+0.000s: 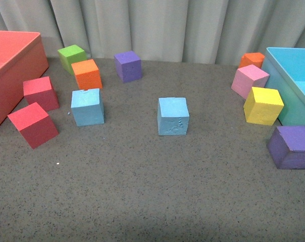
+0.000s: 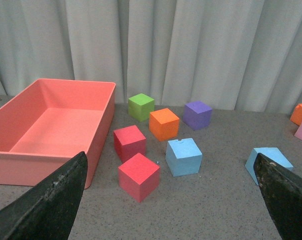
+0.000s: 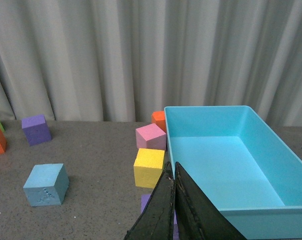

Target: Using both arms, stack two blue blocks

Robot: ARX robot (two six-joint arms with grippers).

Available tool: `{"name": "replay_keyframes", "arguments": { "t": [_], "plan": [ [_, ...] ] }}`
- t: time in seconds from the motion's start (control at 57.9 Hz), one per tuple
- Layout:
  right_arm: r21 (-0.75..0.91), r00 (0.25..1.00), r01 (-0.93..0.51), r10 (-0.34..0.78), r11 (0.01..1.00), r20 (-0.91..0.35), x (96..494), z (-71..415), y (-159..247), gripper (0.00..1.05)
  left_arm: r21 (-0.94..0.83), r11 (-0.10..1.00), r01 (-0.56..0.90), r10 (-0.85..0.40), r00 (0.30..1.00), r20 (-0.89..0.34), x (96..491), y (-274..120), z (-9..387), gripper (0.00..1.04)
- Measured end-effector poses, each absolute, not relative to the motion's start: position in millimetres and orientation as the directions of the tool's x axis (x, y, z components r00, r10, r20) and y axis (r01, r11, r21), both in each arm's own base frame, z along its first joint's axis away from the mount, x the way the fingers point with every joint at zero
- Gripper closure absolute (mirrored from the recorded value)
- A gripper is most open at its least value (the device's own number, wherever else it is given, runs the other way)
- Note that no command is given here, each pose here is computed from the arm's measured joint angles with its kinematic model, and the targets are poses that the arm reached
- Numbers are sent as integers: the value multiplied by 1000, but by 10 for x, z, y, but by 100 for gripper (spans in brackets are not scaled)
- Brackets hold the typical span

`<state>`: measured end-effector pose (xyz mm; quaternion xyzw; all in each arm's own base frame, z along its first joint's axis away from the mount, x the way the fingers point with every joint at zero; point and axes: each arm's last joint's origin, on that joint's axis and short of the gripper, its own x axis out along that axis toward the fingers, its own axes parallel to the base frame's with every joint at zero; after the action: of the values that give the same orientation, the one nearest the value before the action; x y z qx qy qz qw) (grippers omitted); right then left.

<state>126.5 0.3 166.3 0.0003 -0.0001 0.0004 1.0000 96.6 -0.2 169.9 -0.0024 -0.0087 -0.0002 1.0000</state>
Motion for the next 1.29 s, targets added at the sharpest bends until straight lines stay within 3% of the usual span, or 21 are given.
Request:
{"name": "replay_keyframes", "arguments": {
  "t": [1.139, 1.243, 1.295],
  "plan": [
    [0, 1000, -4, 4, 1000, -1, 978, 1642, 3, 104, -5, 1000, 0, 0, 1000, 17, 966, -2, 1699, 7],
    [0, 1000, -4, 4, 1000, 0, 978, 1643, 3, 89, -5, 1000, 0, 0, 1000, 17, 966, -2, 1699, 7],
    [0, 1000, -4, 4, 1000, 0, 978, 1643, 3, 80, -16, 999, -52, 51, 997, -66, 971, 6, 1680, 7]
  ]
}}
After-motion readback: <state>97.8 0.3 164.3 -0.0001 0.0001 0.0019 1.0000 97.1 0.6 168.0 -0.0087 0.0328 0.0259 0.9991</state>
